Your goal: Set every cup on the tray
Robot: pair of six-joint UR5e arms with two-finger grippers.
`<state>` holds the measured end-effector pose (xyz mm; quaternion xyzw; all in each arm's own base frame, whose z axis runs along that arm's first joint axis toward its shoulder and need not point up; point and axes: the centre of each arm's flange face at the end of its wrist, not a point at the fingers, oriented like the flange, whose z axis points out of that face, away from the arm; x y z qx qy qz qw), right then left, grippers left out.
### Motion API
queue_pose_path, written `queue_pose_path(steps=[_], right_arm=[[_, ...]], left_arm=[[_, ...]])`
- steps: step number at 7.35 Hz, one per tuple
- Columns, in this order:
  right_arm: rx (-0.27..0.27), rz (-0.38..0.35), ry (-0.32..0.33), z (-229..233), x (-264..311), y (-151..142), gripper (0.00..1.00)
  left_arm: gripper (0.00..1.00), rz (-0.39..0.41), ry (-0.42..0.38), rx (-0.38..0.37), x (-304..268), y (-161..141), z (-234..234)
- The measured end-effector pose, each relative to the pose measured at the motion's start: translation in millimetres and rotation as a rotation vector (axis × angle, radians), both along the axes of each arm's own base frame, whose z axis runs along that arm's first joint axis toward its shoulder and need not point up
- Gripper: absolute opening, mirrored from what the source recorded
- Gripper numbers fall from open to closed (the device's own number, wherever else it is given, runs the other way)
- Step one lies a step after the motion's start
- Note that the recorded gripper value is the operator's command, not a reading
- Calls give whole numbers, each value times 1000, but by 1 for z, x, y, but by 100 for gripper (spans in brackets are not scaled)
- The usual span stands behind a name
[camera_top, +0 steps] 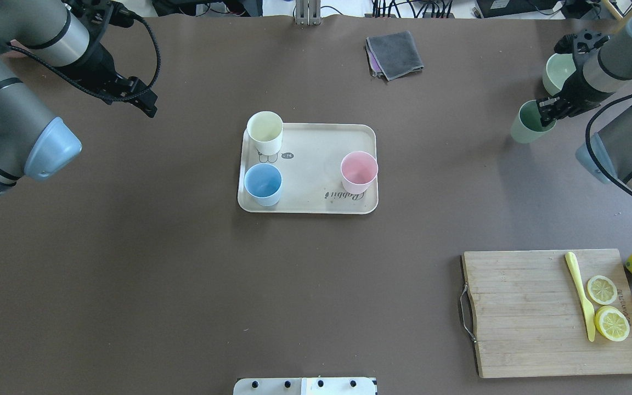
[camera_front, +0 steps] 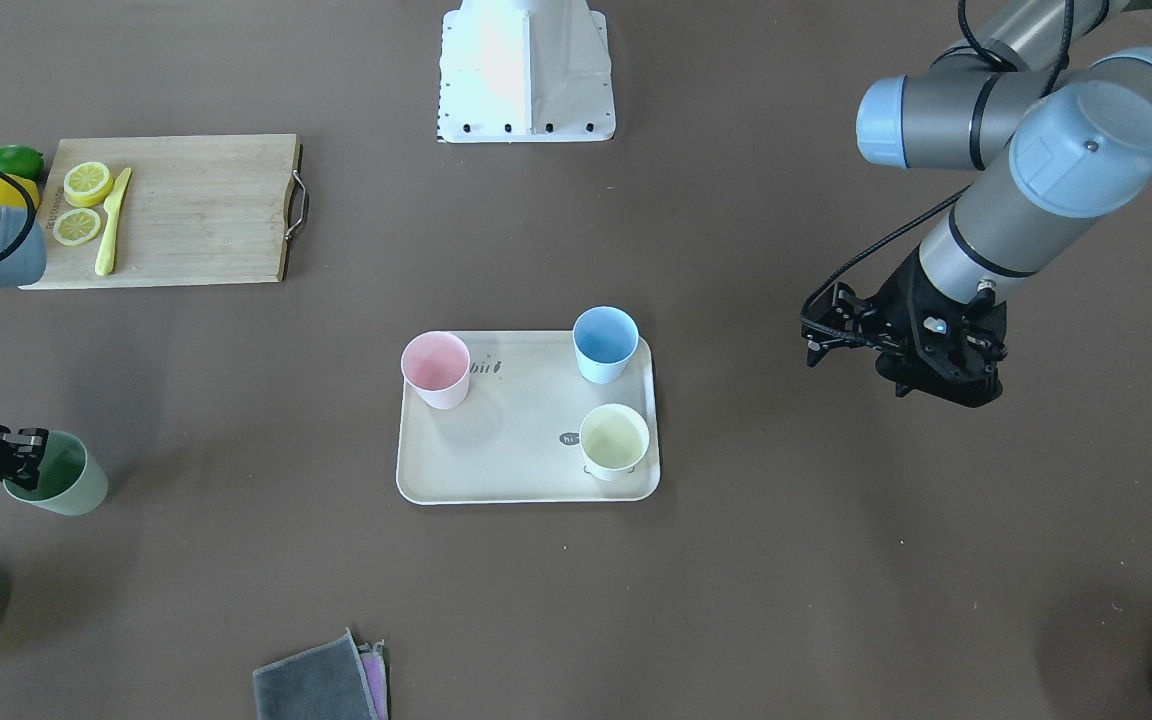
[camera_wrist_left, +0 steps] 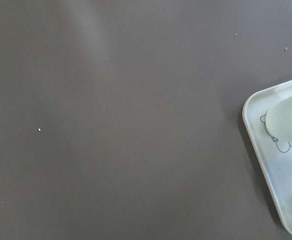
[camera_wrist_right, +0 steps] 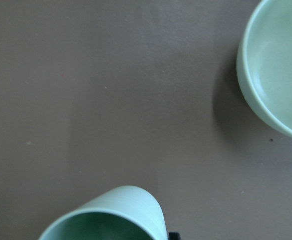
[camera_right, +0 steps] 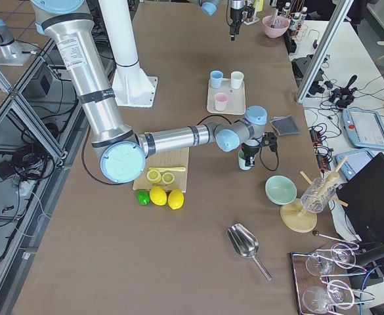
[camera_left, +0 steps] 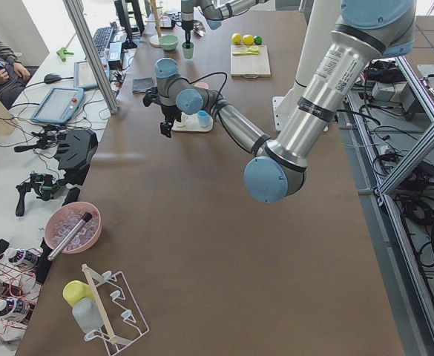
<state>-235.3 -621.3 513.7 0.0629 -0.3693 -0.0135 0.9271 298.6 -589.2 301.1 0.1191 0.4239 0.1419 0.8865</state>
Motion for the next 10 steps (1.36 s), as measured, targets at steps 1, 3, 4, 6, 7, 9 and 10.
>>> queue_pose_path(steps=[1,3,4,6,7,9,10], right_arm=[[-18,34,-28,-24,-15,0,0],[-84,111,-94,-95,-84,3,0],[-120,162,-116,-132,-130,11,0],[-201,282,-144,-202,-214,35,0],[-231,304,-133,-231,-240,44,17],[-252,314,-110,-256,-263,55,100],[-240,320,-101,-257,-263,54,100]], left_arm=[[99,1,0,-1,1,0,0],[99,4,-2,-3,3,1,2],[99,6,-2,-3,3,2,2],[99,7,-2,-4,4,2,3],[99,8,-3,-4,5,2,3],[99,8,-1,-9,7,4,2],[99,1,2,-19,9,5,1]])
